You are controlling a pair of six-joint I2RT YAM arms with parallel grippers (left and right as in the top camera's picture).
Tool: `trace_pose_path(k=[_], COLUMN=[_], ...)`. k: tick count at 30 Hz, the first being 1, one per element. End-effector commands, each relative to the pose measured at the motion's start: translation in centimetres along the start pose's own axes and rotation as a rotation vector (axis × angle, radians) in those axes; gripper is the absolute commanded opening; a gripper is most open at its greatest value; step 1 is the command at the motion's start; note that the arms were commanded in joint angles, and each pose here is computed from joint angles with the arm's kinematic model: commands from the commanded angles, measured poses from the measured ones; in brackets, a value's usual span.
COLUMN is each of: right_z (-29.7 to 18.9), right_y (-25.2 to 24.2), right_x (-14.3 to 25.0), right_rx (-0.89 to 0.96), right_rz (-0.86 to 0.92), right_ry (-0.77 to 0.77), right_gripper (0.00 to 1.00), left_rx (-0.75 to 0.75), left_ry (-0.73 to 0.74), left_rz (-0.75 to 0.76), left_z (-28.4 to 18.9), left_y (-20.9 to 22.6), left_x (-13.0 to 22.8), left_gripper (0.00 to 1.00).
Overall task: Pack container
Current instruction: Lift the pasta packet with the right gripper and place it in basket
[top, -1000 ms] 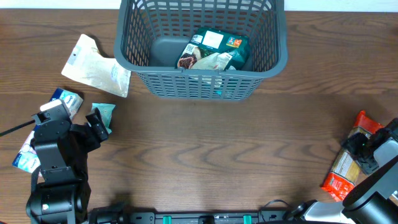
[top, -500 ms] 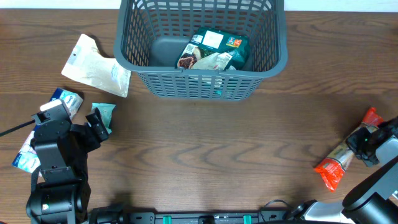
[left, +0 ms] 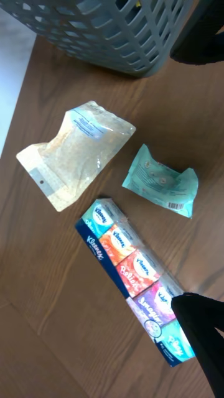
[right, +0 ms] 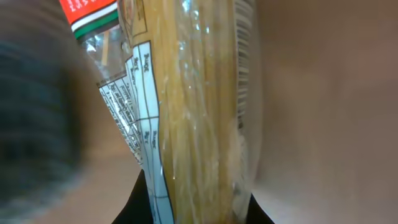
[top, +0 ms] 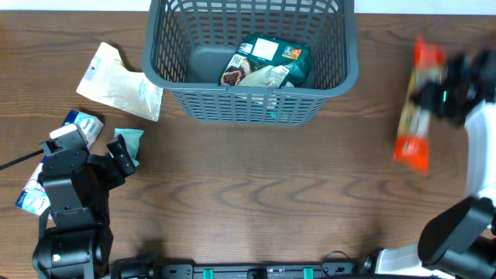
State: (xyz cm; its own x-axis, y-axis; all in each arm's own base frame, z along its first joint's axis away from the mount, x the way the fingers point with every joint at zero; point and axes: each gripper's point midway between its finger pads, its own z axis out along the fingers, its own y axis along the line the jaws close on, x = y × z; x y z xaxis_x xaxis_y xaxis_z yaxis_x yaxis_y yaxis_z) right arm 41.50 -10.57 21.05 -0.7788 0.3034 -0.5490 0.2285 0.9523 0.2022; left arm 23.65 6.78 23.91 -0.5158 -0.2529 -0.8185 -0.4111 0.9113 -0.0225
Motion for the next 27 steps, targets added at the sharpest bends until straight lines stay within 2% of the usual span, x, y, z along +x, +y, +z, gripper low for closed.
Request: trace_pose_path(k=[1, 5, 10, 14, 17, 20, 27], right_z=[-8.1, -14.5, -18.8, -18.9, -16.5, -12.1, -0.5], right_y=[9.1, 18.6, 29.4, 35.6, 39.0, 41.0, 42.0], right_x=[-7.0, -9.8, -8.8, -6.8, -4.7, -2.2, 3.7], right_rx=[-0.134, -0.233, -0.336, -0.434, -0.537, -0.61, -0.677], right_rz=[-0.319, -0.704, -1.117, -1.238, -1.28, -1.31, -1.335], right_ry=[-0.264, -0.5, -0.754, -0.842, -0.809, -0.698, -0.384], right_gripper=[0.01, 0.01, 0.01, 0.01, 0.01, 0.01, 0.0], left_rx=[-0.01, -0.011, -0.015, -0.017, -0.017, -0.017, -0.017], left_ry=[-0.016, -0.008, 0.014, 0.021, 0.02, 0.021, 0.021], left_rz=[-0.017, -0.015, -0.009, -0.007, -0.007, -0.007, -0.007], left_z=[-0.3, -0.3, -0.3, -0.3, -0.3, -0.3, -0.3], left_y=[0.2, 0.3, 0.4, 0.4, 0.4, 0.4, 0.4], left_x=[-0.6, -0.4, 0.1, 0.3, 0.3, 0.3, 0.3], left_gripper=[0.98, 0.99, 0.99, 0.98, 0.99, 0.99, 0.99])
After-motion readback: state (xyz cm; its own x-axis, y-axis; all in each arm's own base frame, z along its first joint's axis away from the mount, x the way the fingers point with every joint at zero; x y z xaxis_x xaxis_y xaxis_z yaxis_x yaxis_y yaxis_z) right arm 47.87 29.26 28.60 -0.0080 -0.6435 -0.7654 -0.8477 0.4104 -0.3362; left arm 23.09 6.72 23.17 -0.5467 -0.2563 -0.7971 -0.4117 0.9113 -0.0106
